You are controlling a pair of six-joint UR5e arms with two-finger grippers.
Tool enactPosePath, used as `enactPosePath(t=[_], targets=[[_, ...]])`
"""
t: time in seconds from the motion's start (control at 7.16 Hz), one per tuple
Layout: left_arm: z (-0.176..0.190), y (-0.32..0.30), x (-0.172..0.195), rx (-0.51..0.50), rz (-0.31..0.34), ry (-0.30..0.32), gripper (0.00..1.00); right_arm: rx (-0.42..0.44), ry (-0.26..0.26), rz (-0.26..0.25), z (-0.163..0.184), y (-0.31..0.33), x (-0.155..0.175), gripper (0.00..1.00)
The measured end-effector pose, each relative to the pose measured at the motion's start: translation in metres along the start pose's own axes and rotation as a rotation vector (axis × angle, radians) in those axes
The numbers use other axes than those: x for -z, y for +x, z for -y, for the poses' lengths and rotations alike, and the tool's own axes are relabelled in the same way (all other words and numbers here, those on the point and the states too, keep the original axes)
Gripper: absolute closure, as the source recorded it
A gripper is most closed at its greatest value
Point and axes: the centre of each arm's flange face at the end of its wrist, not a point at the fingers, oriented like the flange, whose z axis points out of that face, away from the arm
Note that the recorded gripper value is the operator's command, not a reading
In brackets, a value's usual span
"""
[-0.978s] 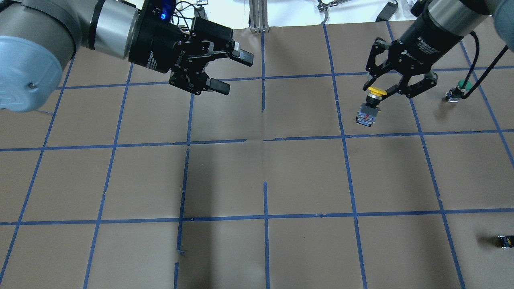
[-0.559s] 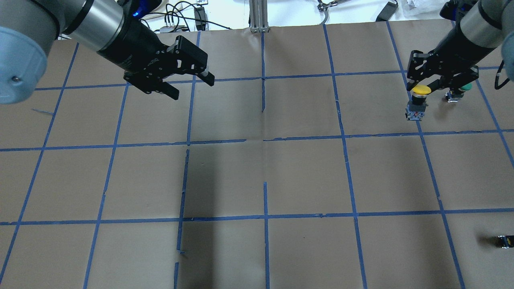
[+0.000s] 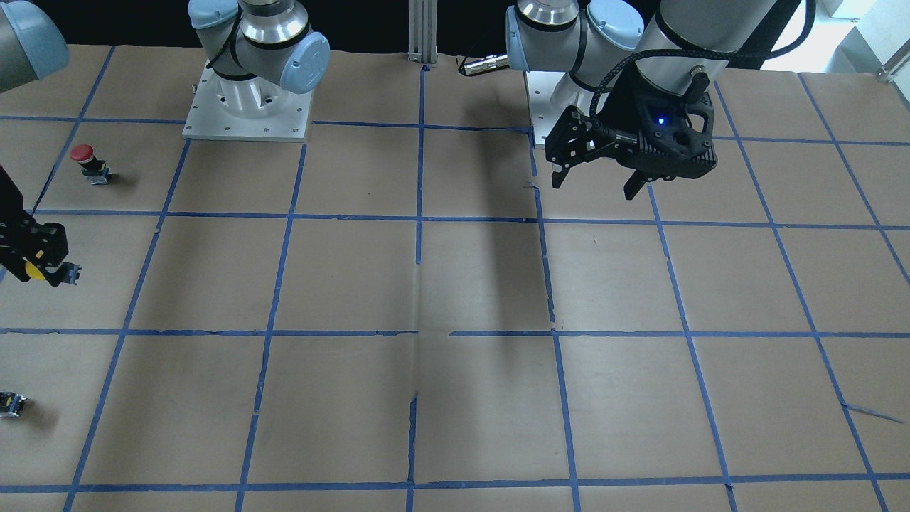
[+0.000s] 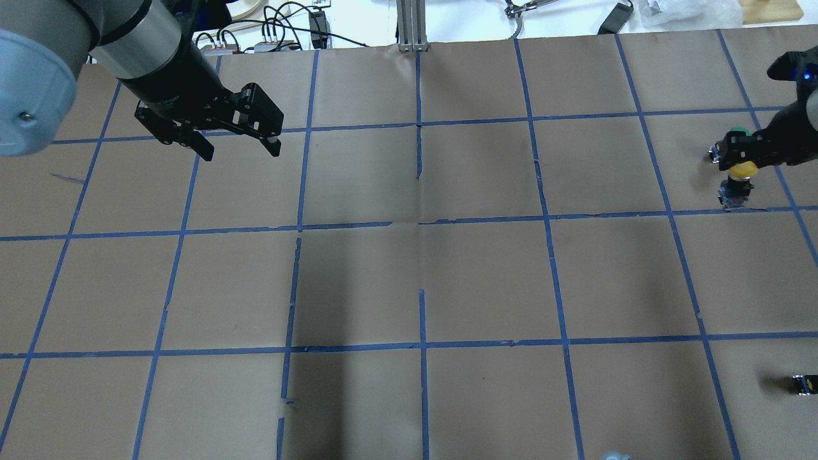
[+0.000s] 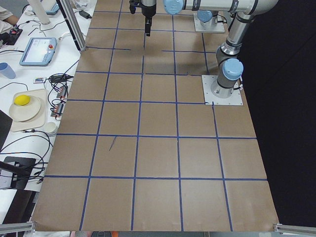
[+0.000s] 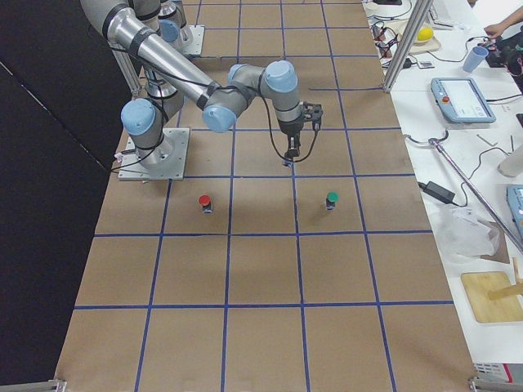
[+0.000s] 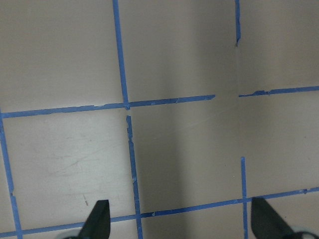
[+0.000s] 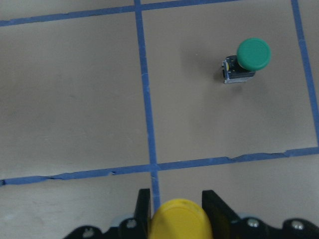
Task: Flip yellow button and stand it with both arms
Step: 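Lower the button upright onto the table with the right gripper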
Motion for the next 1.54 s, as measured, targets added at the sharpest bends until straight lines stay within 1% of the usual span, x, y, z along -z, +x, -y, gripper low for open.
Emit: enactPosePath(t=[0.28,0.56,0.84,1.12,1.54], targets=[[-0.009,-0.001,0.002,-0.01,0.033,-0.005,0.0,0.025,0.035,0.038,-0.025,0.048,-0.013,0.84],[-0.01,-0.004,0.0,-0.015,0.067,-0.011,0.0,0.035,0.047,0.065,-0.04,0.067,-0.025,0.84],[-0.01,-0.005,0.0,-0.017,0.072,-0.012,0.0,0.027,0.06,0.099,-0.057,0.08,-0.047,0.84],[-0.01,-0.005,0.001,-0.017,0.072,-0.011,0.0,0.027,0.066,0.112,-0.064,0.087,-0.071,0.84],[-0.01,-0.005,0.0,-0.017,0.073,-0.012,0.0,0.015,0.067,0.111,-0.067,0.097,-0.081,0.79]])
